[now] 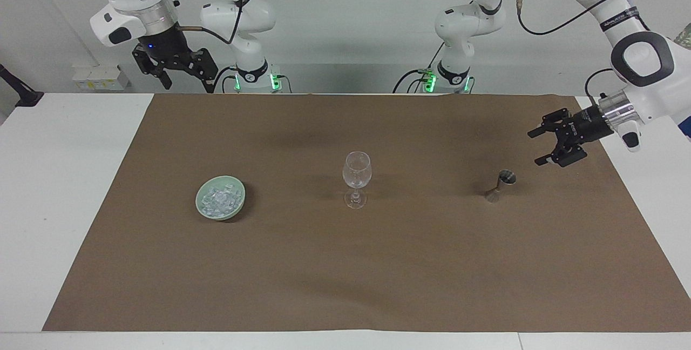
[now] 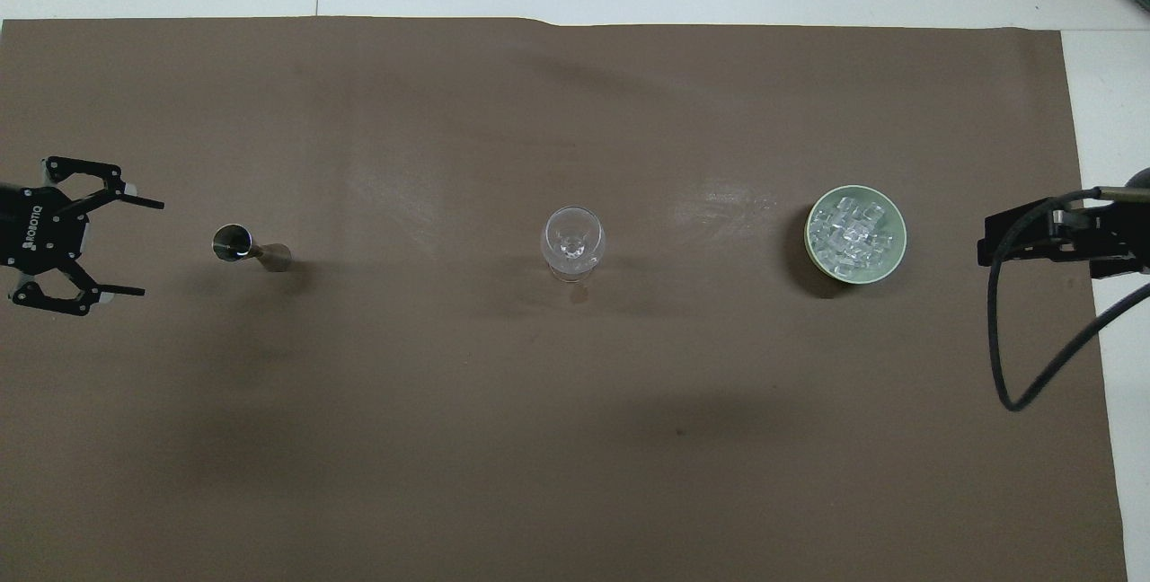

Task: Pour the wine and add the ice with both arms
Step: 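Open the left gripper and move it toward the small dark bottle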

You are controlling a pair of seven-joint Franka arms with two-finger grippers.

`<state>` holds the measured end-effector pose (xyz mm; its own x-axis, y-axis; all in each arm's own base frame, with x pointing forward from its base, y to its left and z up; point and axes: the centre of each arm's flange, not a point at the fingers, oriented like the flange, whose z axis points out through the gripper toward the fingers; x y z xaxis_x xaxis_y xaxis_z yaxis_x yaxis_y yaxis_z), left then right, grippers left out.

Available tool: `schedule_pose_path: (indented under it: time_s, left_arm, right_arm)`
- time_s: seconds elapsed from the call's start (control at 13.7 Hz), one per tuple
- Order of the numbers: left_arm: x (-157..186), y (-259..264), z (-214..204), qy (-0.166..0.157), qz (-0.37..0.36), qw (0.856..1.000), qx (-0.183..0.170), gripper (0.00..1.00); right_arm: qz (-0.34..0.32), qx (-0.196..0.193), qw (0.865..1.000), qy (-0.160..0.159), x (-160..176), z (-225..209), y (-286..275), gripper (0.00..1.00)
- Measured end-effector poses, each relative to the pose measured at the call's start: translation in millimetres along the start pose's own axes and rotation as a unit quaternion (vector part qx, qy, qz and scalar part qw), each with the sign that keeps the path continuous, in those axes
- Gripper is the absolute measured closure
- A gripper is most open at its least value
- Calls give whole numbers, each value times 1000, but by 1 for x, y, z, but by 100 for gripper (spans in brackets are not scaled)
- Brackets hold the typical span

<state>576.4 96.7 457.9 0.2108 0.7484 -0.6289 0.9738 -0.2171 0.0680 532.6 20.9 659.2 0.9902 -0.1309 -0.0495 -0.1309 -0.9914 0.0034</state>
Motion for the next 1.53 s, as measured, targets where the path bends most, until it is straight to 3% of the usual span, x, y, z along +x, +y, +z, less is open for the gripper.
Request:
schedule_pose_path:
  time_s: [1.02, 1.53]
  left_arm:
    - [49, -8, 11, -65, -57, 996, -34, 0]
    - [64, -17, 11, -70, -90, 992, -51, 0]
  right_arm:
    - [0, 0, 1000, 0, 0, 0, 0, 0]
    - [0, 0, 1000, 0, 0, 0, 0, 0]
